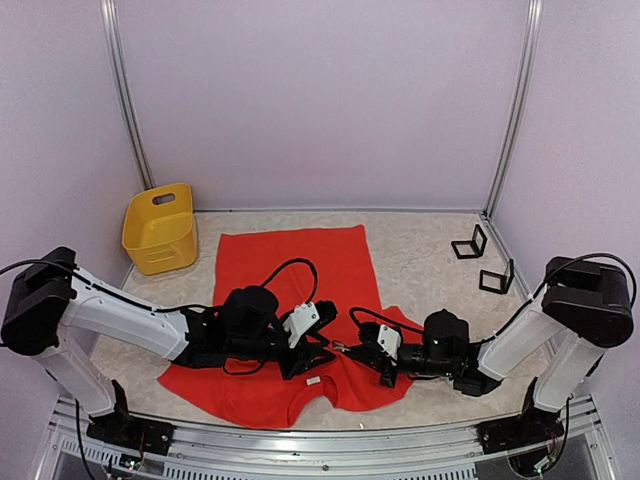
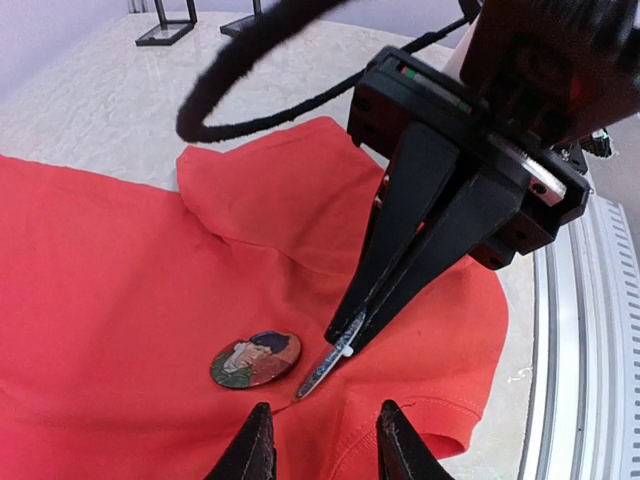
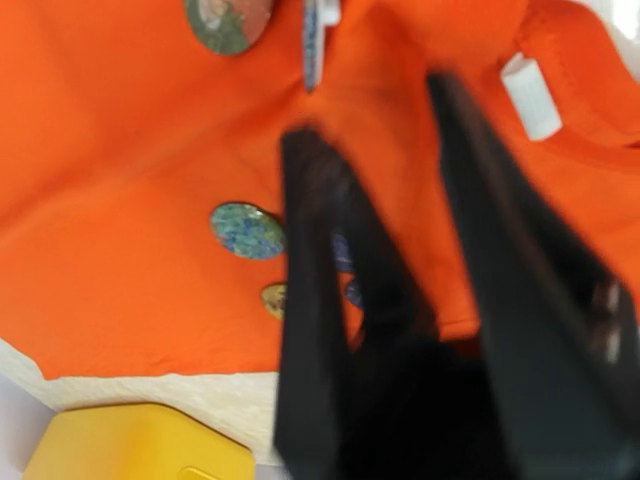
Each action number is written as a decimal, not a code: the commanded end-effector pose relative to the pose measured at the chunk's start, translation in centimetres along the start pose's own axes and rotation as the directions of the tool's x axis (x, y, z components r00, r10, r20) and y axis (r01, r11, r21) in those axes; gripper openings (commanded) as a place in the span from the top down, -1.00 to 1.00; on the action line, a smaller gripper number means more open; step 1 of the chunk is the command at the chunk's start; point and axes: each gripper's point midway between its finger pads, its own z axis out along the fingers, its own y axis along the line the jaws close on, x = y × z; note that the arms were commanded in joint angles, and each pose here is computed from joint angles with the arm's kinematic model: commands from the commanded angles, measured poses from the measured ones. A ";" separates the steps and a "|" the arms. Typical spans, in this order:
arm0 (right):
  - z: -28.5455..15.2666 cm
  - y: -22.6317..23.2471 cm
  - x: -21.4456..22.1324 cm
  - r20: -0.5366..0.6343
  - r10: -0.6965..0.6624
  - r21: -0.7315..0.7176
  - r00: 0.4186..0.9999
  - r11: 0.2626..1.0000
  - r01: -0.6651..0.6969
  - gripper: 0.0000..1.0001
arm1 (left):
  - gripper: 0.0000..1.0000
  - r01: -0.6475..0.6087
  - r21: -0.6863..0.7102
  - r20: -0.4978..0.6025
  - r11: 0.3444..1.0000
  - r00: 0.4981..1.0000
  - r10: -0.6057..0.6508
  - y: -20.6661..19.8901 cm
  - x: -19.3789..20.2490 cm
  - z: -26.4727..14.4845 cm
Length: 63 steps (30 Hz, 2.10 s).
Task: Pin the brooch onto the clothing
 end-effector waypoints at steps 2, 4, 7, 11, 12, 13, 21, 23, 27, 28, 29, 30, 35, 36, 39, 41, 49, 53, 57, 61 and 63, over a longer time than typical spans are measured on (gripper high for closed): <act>-0.2 0.4 -2.0 0.067 0.000 -0.028 0.998 1.000 0.002 1.00 | 0.38 -0.045 -0.003 0.056 0.999 0.997 0.045 0.5 -1.5 -1.9; -0.2 0.3 -2.0 0.066 0.001 -0.028 0.998 1.000 0.000 1.00 | 0.43 -0.055 -0.006 0.050 0.998 0.997 0.055 0.8 -1.5 -1.6; -0.2 0.5 -2.2 0.072 -0.002 -0.047 0.997 0.999 0.005 1.00 | 0.50 -0.073 0.008 0.030 0.997 0.997 0.073 0.7 -1.0 -0.5; -0.3 0.7 -2.5 0.085 -0.011 -0.061 0.996 0.998 0.017 1.00 | 0.60 -0.091 0.009 0.024 0.996 0.996 0.090 1.0 -1.0 0.4; -0.3 0.8 -2.6 0.089 -0.014 -0.068 0.996 0.997 0.020 1.00 | 0.62 -0.092 0.007 0.022 0.996 0.996 0.092 1.1 -1.1 0.6; -0.3 1.0 -2.7 0.090 -0.018 -0.076 0.996 0.997 0.024 1.00 | 0.64 -0.094 0.002 0.023 0.996 0.995 0.094 1.2 -1.2 0.7; -0.3 1.8 -3.1 0.101 -0.030 -0.132 0.994 0.990 0.043 1.00 | 0.82 -0.096 0.000 0.025 0.995 0.995 0.096 1.3 -1.4 1.1; -0.3 1.9 -3.4 0.109 -0.031 -0.143 0.994 0.989 0.047 1.00 | 0.85 -0.097 -0.002 0.023 0.995 0.995 0.097 1.3 -1.3 1.1; -0.3 2.3 -3.7 0.118 -0.039 -0.164 0.992 0.985 0.058 1.00 | 0.88 -0.099 -0.014 0.020 0.995 0.995 0.099 1.6 -1.1 1.4; -0.3 2.3 -3.8 0.121 -0.042 -0.168 0.992 0.984 0.062 1.00 | 0.88 -0.100 -0.016 0.023 0.995 0.995 0.100 1.5 -1.2 1.4; -0.3 2.3 -3.8 0.121 -0.043 -0.170 0.992 0.983 0.063 1.00 | 0.88 -0.101 -0.017 0.025 0.995 0.995 0.101 1.6 -1.3 1.5; -0.3 2.4 -3.8 0.123 -0.043 -0.171 0.991 0.983 0.064 1.00 | 0.88 -0.101 -0.016 0.028 0.995 0.994 0.102 1.5 -1.3 1.5; -0.5 2.3 -4.3 0.139 -0.040 -0.176 0.989 0.982 0.064 1.00 | 0.82 -0.103 -0.017 0.039 0.995 0.994 0.104 1.4 -1.4 1.8; -0.6 2.2 -4.4 0.144 -0.037 -0.177 0.989 0.982 0.063 1.00 | 0.78 -0.101 -0.021 0.037 0.995 0.994 0.101 1.5 -1.3 1.9; -0.7 2.1 -4.7 0.152 -0.032 -0.179 0.988 0.982 0.059 1.00 | 0.73 -0.094 -0.032 0.032 0.995 0.995 0.095 1.7 -1.1 2.1; -0.8 1.9 -4.7 0.154 -0.028 -0.177 0.988 0.983 0.055 1.00 | 0.72 -0.092 -0.042 0.027 0.995 0.995 0.093 1.9 -0.9 2.1; -1.5 1.2 -4.0 0.142 0.007 -0.178 0.990 0.984 0.019 1.00 | 0.56 -0.088 -0.051 0.059 0.995 0.994 0.091 1.7 -1.2 1.0; -1.6 1.6 -3.8 0.137 0.019 -0.225 0.990 0.974 0.012 1.00 | 0.51 -0.128 -0.006 0.130 0.992 0.983 0.128 0.3 -2.5 -0.5; -1.2 1.7 -3.8 0.124 0.016 -0.243 0.992 0.970 0.015 1.00 | 0.53 -0.156 0.021 0.139 0.988 0.979 0.151 -0.5 -2.7 -0.8; -1.1 1.7 -3.9 0.124 0.011 -0.247 0.992 0.969 0.020 1.00 | 0.57 -0.161 0.042 0.144 0.986 0.978 0.153 -1.0 -2.6 -0.6; -1.1 1.8 -4.0 0.125 0.012 -0.252 0.992 0.968 0.020 1.00 | 0.68 -0.164 0.045 0.143 0.985 0.977 0.156 -1.1 -2.6 -0.5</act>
